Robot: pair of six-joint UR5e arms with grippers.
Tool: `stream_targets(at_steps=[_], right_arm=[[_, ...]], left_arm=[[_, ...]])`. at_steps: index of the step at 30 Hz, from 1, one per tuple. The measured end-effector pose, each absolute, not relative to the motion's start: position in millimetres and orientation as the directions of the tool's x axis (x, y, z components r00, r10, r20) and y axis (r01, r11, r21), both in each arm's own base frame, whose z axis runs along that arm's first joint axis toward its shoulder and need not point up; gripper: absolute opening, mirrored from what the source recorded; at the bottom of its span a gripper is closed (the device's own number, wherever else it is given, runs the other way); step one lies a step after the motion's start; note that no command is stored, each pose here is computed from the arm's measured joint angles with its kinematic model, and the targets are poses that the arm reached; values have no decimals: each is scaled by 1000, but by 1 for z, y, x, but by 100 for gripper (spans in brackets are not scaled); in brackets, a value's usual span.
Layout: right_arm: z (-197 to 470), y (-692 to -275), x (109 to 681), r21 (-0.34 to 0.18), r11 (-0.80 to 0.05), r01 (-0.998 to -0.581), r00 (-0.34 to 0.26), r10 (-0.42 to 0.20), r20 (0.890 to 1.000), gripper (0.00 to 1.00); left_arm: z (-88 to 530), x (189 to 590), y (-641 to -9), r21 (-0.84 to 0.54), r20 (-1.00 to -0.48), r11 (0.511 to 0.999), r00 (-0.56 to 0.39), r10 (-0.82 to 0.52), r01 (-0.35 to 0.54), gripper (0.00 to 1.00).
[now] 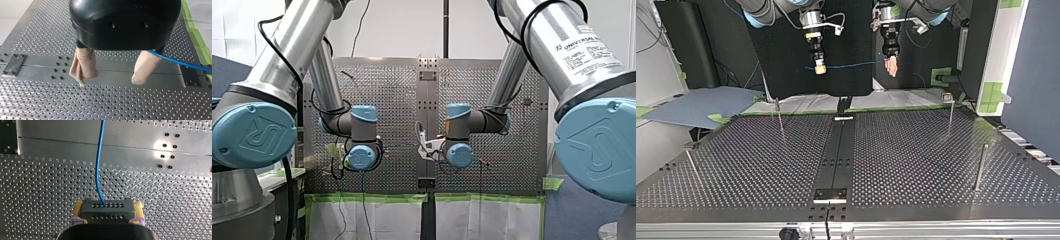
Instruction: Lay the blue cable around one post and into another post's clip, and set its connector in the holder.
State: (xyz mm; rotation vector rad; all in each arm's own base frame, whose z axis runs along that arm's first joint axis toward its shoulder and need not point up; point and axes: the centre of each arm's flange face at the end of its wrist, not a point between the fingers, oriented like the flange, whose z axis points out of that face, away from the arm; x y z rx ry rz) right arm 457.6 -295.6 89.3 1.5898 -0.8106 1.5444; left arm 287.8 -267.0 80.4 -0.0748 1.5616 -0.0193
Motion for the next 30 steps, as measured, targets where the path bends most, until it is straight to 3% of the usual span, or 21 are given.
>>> stream_targets(at_steps=[30], right_arm=[[91,-296,457,90,-508,-857,65,66,996,0]], left_arm=[[72,287,-265,-45,-999,998,-13,-46,-48,100]])
